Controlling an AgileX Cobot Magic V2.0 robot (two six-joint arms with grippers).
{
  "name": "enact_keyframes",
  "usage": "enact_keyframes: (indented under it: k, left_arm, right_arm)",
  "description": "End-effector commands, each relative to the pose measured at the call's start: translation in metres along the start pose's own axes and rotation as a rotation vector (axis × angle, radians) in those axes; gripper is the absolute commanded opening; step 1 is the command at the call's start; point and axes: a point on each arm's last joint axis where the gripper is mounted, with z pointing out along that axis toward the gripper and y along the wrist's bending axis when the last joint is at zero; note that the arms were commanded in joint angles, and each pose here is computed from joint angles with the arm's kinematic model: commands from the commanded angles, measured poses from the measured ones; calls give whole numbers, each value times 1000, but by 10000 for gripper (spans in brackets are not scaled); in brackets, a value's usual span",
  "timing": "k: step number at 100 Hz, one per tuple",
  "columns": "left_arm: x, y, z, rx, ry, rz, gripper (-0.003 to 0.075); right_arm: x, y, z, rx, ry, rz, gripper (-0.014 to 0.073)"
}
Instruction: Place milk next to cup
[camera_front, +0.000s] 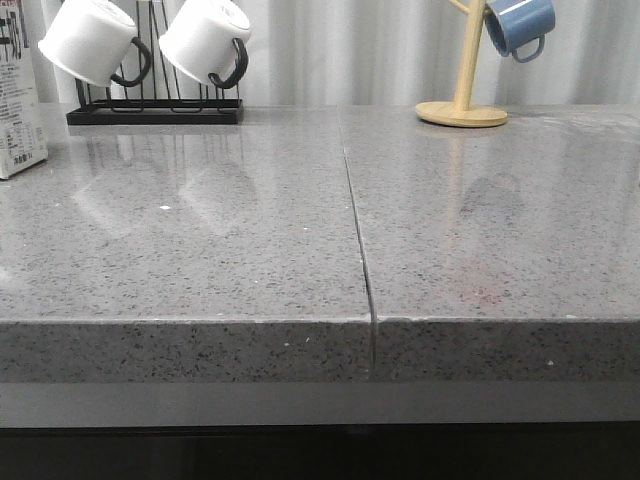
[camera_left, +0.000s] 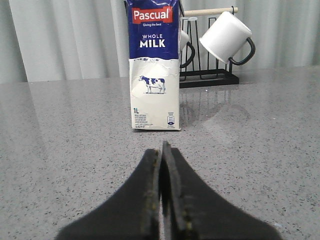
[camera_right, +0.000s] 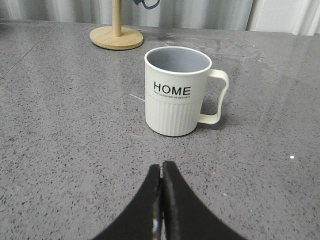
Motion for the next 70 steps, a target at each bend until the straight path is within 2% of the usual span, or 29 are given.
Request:
enact_keyframes:
  k: [1, 5, 17, 22, 51, 70]
  left_arm:
    - [6, -1, -1, -7, -68, -12, -20]
    - [6, -1, -1, -7, -68, -12, -20]
    - [6, -1, -1, -7, -68, -12, -20]
    - [6, -1, -1, -7, -68, -12, -20]
    - [6, -1, -1, -7, -68, -12, -20]
    - [6, -1, -1, -7, -68, -12, -20]
  right_arm:
    - [-20, 0, 5, 1, -107, -1, -34]
    - [-21, 0, 8, 0, -102, 0, 7]
    - [-20, 0, 17, -2, -75, -1, 214]
    - [-20, 0, 21, -3, -73, -1, 262]
    - [-21, -1, 49, 6, -106, 1, 272]
    - [-18, -14, 70, 94, -103, 16, 272]
